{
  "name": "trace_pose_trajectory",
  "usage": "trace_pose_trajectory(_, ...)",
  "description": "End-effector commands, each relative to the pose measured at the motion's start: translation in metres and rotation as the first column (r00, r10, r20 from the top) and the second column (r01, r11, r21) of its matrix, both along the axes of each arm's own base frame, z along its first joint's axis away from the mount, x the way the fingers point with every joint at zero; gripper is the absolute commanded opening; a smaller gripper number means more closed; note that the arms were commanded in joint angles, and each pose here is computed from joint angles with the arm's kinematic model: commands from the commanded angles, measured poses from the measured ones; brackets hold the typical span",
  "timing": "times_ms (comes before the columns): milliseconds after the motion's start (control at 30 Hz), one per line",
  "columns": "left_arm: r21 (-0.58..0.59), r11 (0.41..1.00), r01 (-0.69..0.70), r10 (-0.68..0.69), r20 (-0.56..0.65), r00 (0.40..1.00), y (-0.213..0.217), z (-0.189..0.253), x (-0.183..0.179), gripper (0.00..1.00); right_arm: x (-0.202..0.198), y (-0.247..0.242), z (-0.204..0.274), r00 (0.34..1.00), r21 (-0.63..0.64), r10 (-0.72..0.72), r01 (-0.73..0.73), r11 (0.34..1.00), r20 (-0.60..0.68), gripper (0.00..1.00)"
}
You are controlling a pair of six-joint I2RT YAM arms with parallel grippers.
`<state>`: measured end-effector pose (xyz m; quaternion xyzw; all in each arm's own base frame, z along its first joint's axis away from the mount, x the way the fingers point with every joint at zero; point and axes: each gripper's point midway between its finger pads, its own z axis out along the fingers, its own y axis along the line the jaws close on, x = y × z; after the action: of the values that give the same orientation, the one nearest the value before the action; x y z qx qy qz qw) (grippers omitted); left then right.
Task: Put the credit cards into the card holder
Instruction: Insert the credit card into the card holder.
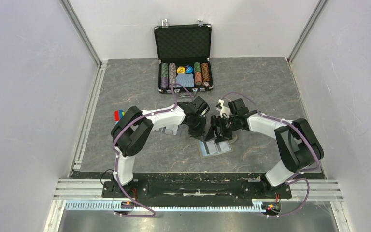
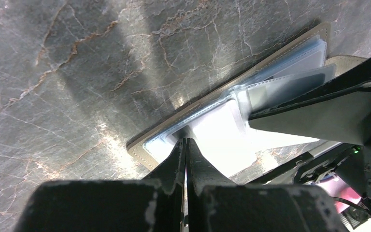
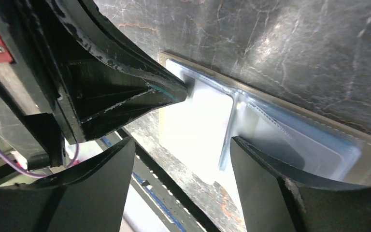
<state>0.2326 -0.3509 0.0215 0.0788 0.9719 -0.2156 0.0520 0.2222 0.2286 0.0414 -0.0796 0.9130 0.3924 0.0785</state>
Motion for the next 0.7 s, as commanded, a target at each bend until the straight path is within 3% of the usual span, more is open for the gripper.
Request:
trace_pose_trajectory(0, 0.073, 0.996, 0.050, -0.053, 0.044, 0.998, 0.010, -0.007, 0.005, 0.02, 0.016, -0.018, 0.006, 0.995, -0.139, 0.028, -0.014, 0.990, 0.097, 0.74)
trace_pose_trajectory(100, 0.016, 0.998, 0.062, -0.063, 0.083, 0.995, 0.002, 0.016, 0.009, 0.13, 0.019, -0.024, 0.003, 0.993, -0.187, 0.054, -0.034, 0.982, 0.102, 0.69)
trace_pose_trajectory(267, -0.039, 0.999, 0.037, -0.033, 0.096, 0.995, 0.003, 0.044, 0.003, 0.29, 0.007, -0.021, -0.005, 0.995, -0.157, 0.080, -0.071, 0.985, 0.052, 0.54)
trace_pose_trajectory(433, -0.072, 0.997, -0.028, 0.031, 0.042, 0.999, 0.013, 0.040, -0.017, 0.40, -0.004, -0.017, -0.012, 0.996, -0.113, 0.091, -0.089, 0.990, 0.010, 0.38)
trace_pose_trajectory(667, -0.091, 0.991, -0.095, 0.094, -0.018, 0.995, 0.021, 0.017, -0.032, 0.47, -0.017, -0.012, -0.026, 0.995, -0.062, 0.087, -0.089, 0.994, -0.049, 0.26)
